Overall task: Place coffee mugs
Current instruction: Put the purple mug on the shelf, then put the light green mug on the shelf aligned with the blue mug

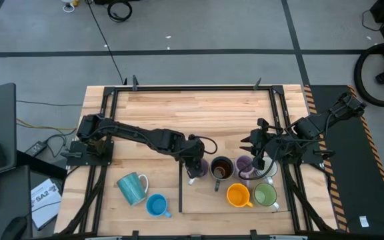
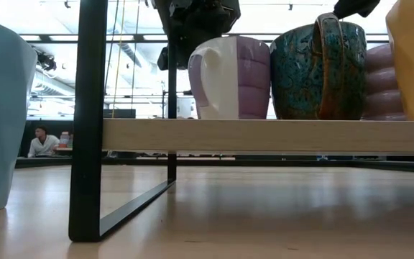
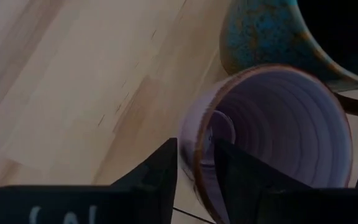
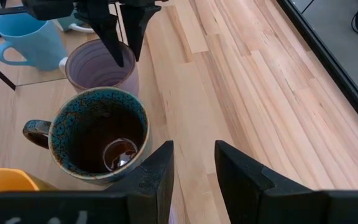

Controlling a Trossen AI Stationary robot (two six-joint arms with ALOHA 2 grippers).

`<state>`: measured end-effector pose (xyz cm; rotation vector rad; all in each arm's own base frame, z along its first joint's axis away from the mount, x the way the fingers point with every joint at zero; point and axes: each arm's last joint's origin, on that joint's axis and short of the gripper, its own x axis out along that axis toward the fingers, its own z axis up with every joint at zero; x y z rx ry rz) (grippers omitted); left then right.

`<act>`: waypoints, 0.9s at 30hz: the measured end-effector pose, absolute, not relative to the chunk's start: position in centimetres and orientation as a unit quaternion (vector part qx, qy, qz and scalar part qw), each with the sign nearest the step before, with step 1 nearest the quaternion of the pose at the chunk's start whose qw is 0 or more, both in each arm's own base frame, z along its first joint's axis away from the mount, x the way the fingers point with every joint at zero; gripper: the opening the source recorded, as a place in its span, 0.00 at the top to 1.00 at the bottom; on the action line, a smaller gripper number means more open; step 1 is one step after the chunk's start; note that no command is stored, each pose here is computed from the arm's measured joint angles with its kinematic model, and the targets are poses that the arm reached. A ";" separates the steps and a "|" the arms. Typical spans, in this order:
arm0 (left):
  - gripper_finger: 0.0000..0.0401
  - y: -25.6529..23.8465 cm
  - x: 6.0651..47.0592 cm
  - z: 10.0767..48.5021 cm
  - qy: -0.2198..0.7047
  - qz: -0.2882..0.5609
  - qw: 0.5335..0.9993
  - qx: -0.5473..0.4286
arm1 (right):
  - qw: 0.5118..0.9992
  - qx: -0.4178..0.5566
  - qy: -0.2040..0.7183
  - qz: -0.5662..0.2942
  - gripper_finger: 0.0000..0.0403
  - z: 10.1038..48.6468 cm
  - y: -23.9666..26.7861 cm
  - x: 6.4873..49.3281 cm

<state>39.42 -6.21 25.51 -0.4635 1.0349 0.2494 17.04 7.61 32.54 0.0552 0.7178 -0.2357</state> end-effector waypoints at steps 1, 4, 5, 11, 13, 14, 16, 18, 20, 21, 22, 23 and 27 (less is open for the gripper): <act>0.72 -6.1 39.4 25.5 0.489 0.119 0.836 -0.219 | 0.929 0.027 0.351 -0.115 0.70 32.5 7.6 17.0; 0.72 -5.9 39.4 25.5 0.488 0.121 0.836 -0.221 | 0.929 0.027 0.351 -0.115 0.70 32.5 7.6 17.1; 0.72 -5.9 39.4 25.6 0.488 0.121 0.836 -0.221 | 0.929 0.027 0.350 -0.115 0.70 32.5 7.6 17.0; 0.72 -5.9 39.0 26.6 0.477 0.111 0.845 -0.214 | 0.929 0.027 0.350 -0.115 0.70 32.5 7.6 17.0; 0.72 -5.8 38.7 27.1 0.475 0.102 0.850 -0.203 | 0.929 0.027 0.351 -0.115 0.70 32.5 7.6 17.0; 0.72 -5.8 38.6 27.6 0.469 0.095 0.856 -0.197 | 0.929 0.027 0.351 -0.115 0.70 32.5 7.6 17.0; 0.72 -5.7 38.1 28.4 0.466 0.085 0.861 -0.185 | 0.929 0.027 0.351 -0.115 0.70 32.5 7.6 17.0; 0.72 -5.7 37.6 29.3 0.459 0.072 0.868 -0.178 | 0.929 0.027 0.351 -0.115 0.70 32.5 7.6 17.0; 0.72 -5.6 36.8 30.2 0.458 0.068 0.869 -0.173 | 0.929 0.027 0.351 -0.115 0.70 32.5 7.6 17.0; 0.72 -5.5 36.3 30.7 0.457 0.066 0.870 -0.171 | 0.929 0.028 0.351 -0.113 0.70 32.5 7.6 17.0; 0.72 -5.4 35.8 31.3 0.456 0.065 0.871 -0.170 | 0.929 0.029 0.353 -0.110 0.70 32.5 7.6 17.0; 0.72 -5.3 35.2 31.8 0.461 0.065 0.869 -0.168 | 0.928 0.031 0.355 -0.107 0.70 32.5 7.7 17.0; 0.72 -4.9 32.4 33.3 0.495 0.076 0.850 -0.162 | 0.928 0.034 0.358 -0.101 0.70 32.5 7.7 17.0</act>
